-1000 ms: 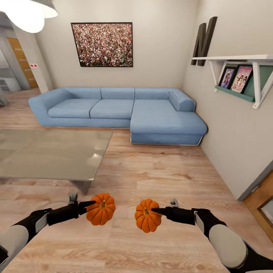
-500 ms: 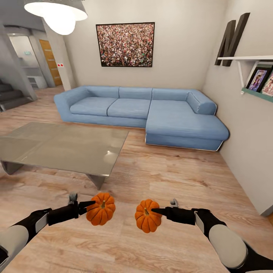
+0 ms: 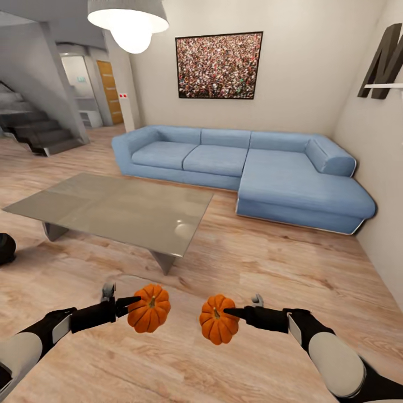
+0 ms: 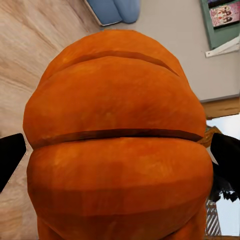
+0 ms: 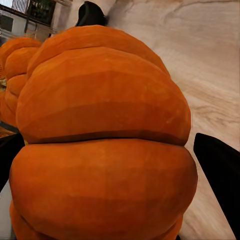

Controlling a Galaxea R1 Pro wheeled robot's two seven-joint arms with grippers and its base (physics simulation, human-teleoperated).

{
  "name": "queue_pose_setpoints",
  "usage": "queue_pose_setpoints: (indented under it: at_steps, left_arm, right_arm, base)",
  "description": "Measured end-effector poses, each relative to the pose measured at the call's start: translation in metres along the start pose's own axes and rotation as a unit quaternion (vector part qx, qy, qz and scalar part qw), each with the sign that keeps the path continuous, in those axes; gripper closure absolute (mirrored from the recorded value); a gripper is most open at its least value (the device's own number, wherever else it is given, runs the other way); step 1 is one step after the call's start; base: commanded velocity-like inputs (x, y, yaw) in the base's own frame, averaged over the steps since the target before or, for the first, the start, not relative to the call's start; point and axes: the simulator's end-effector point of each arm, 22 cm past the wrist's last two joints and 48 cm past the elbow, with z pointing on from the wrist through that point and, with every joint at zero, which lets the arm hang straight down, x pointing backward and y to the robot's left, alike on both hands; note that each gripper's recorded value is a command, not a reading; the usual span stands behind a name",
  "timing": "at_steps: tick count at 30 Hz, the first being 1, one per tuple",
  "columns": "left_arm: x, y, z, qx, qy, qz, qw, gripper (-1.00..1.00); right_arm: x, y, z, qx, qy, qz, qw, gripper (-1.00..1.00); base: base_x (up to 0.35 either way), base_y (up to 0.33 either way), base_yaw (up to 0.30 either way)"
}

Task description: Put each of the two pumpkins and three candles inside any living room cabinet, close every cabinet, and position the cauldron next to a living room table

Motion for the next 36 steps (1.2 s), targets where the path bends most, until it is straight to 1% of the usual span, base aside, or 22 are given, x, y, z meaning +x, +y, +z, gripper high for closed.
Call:
queue_pose_setpoints:
  at_steps: [5,8,10,11,14,16,18,21,25,28,30,31,32,33,34,36]
  left_arm:
    - [0.0,0.0,0.0,-0.001,0.002,0.001,1.0,1.0]
    - [-0.003,0.003,-0.009,-0.005,-0.003,0.003,1.0,1.0]
    - [0.0,0.012,-0.018,-0.017,-0.008,0.008,0.9998,1.0]
    - [0.004,0.015,-0.019,-0.022,-0.004,0.011,0.9997,1.0]
    - [0.006,0.02,-0.024,-0.027,-0.01,0.018,0.9994,1.0]
    - [0.012,0.023,-0.025,-0.03,-0.006,0.02,0.9993,1.0]
    - [0.016,0.025,-0.025,-0.03,-0.008,0.016,0.9994,1.0]
    - [0.024,0.029,-0.027,-0.033,-0.003,0.012,0.9994,1.0]
    - [0.03,0.033,-0.031,-0.035,-0.003,0.006,0.9994,1.0]
    - [0.039,0.037,-0.032,-0.038,0.002,0.001,0.9993,1.0]
    - [0.036,0.035,-0.033,-0.034,-0.008,-0.001,0.9994,1.0]
    - [0.036,0.036,-0.033,-0.034,-0.008,-0.001,0.9994,1.0]
    - [0.041,0.038,-0.034,-0.037,-0.001,0.005,0.9993,1.0]
    - [0.046,0.04,-0.034,-0.041,0.009,0.009,0.9991,1.0]
    - [0.049,0.04,-0.032,-0.041,0.015,0.012,0.999,1.0]
    - [0.049,0.038,-0.027,-0.037,0.014,0.014,0.9991,1.0]
  right_arm:
    - [-0.002,-0.001,-0.002,0.001,-0.004,0.001,1.0,1.0]
    - [-0.005,-0.002,-0.007,0.0,-0.007,-0.001,1.0,1.0]
    - [-0.005,-0.001,-0.007,-0.003,-0.006,-0.002,1.0,1.0]
    - [-0.005,0.0,-0.007,-0.004,-0.006,-0.001,1.0,1.0]
    - [-0.005,-0.001,-0.01,-0.004,-0.005,-0.002,1.0,1.0]
    - [-0.005,-0.001,-0.011,-0.005,-0.005,-0.003,1.0,1.0]
    - [-0.004,0.001,-0.01,-0.009,-0.003,-0.002,1.0,1.0]
    - [-0.003,0.0,-0.011,-0.008,-0.002,-0.003,1.0,1.0]
    - [0.0,-0.013,-0.025,0.005,-0.001,0.001,1.0,1.0]
    - [0.01,-0.019,-0.029,0.01,0.004,0.007,0.9999,1.0]
    - [0.012,-0.02,-0.03,0.011,0.002,0.01,0.9999,1.0]
    - [0.014,-0.021,-0.03,0.011,0.003,0.011,0.9999,1.0]
    - [0.024,-0.026,-0.032,0.016,0.003,0.016,0.9998,1.0]
    - [0.031,-0.028,-0.032,0.019,0.014,0.012,0.9996,1.0]
    - [0.029,-0.029,-0.034,0.019,0.005,0.016,0.9997,1.0]
    - [0.032,-0.029,-0.033,0.02,0.007,0.014,0.9997,1.0]
  base:
    - [0.0,0.0,0.283]
    - [0.0,0.0,0.283]
    - [0.0,0.0,0.283]
    - [0.0,0.0,0.283]
    - [0.0,0.0,0.283]
    - [0.0,0.0,0.283]
    - [0.0,0.0,0.283]
    - [0.0,0.0,0.283]
    - [0.0,0.0,0.262]
    - [0.0,0.0,0.073]
    - [0.0,0.0,0.021]
    - [0.0,0.0,0.004]
    - [0.0,0.0,0.002]
    - [0.0,0.0,0.001]
    - [0.0,0.0,0.0]
    - [0.0,0.0,0.0]
